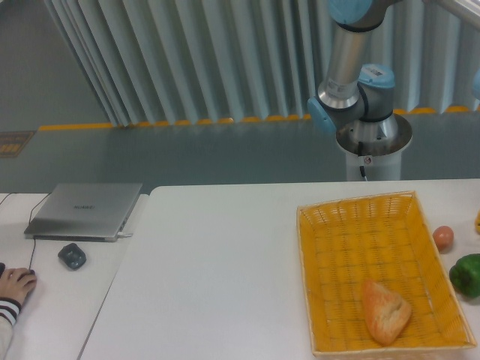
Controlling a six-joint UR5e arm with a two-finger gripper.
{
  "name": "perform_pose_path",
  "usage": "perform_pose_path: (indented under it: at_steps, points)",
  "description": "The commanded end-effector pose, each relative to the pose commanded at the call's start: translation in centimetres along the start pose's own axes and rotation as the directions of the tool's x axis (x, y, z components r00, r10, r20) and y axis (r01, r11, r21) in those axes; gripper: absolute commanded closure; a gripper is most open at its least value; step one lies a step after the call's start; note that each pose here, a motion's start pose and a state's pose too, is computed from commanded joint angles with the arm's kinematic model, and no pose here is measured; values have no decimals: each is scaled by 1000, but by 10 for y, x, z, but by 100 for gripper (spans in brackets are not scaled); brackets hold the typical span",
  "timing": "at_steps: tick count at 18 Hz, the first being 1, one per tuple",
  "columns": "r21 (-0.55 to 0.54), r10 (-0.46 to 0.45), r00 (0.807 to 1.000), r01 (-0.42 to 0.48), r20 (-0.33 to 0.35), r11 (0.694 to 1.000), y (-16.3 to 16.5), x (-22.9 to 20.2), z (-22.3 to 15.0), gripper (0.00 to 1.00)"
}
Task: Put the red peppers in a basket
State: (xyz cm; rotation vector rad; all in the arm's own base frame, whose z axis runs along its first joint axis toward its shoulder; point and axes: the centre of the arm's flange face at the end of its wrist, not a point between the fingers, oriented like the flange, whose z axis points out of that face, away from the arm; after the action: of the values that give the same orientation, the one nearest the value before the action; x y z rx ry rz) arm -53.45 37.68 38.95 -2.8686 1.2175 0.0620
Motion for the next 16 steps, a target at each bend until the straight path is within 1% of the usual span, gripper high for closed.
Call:
perform_pose_path:
  at_steps: [4, 7, 8, 11, 13, 14, 15, 16]
  points:
    - [1, 3, 1000, -3, -1, 1000, -1, 0, 0, 0]
    - [-3, 14, 1000, -14, 8, 1000, -10, 1, -6, 0]
    - [-6, 22, 1000, -22, 17, 1000, -18, -1, -8, 0]
    - [-2, 14, 1000, -14, 23, 1000, -19, -3, -4, 0]
    - [43, -20, 998, 18, 56, 999, -18, -6, 3, 0]
    - [77, -66, 995, 61, 75, 995, -17, -5, 6, 0]
    - [88, -112, 990, 104, 86, 991, -12, -3, 5, 0]
    - [85, -119, 989, 112, 86, 990, -11, -3, 6, 0]
